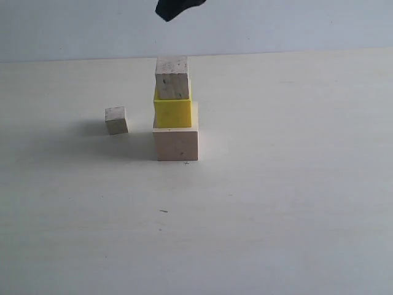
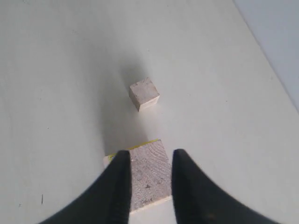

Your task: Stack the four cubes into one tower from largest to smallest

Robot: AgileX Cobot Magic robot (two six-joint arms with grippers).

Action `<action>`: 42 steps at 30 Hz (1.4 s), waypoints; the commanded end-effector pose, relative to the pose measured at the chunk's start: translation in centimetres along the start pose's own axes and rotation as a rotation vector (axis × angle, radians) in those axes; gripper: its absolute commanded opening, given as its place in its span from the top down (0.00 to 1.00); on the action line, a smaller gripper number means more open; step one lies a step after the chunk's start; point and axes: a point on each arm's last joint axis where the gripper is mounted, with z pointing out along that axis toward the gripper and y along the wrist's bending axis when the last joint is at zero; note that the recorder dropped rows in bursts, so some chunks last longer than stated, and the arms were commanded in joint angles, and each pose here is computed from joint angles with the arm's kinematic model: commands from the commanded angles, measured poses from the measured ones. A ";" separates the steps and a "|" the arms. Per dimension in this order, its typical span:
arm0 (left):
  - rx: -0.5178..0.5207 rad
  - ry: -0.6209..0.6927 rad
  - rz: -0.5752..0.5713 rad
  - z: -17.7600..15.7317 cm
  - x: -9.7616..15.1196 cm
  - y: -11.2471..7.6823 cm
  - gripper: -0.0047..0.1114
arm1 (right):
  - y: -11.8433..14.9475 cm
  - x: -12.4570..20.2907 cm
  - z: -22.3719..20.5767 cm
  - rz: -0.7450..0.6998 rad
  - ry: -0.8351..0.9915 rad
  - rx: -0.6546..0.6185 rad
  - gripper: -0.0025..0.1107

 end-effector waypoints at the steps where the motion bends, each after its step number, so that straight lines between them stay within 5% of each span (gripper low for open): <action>1: 0.009 -0.010 -0.006 0.0 0.0 -0.1 0.96 | 0.3 -0.7 -3.1 0.010 -0.024 0.082 0.98; 7: 0.009 -0.010 -0.006 0.0 0.0 -0.1 0.96 | 0.1 -0.4 -6.9 0.300 -0.046 0.203 0.98; 15: 0.009 -0.010 -0.006 0.0 0.0 -0.1 0.96 | 3.3 1.2 -12.4 0.403 -0.287 0.284 0.98; 20: 0.009 -0.010 -0.006 0.0 0.0 -0.1 0.96 | 7.4 6.4 -13.5 0.463 -0.406 0.371 0.98; 25: 0.009 -0.010 -0.006 0.0 0.0 -0.1 0.96 | 11.9 12.8 -11.8 0.550 -0.320 0.304 0.98; 30: 0.009 -0.012 -0.004 0.0 0.0 -0.1 0.96 | 13.7 15.2 -11.7 0.554 -0.297 0.296 0.98; 33: -0.002 -0.120 0.050 -0.1 -1.0 0.0 0.96 | 14.4 15.6 -12.1 0.550 -0.305 0.294 0.98; 36: 0.026 -0.419 0.035 -0.8 -3.6 -0.3 0.96 | 14.7 15.7 -12.6 0.545 -0.318 0.295 0.98; 42: 0.036 -0.562 0.042 -1.4 -4.7 -0.4 0.96 | 14.8 15.8 -12.6 0.544 -0.313 0.290 0.98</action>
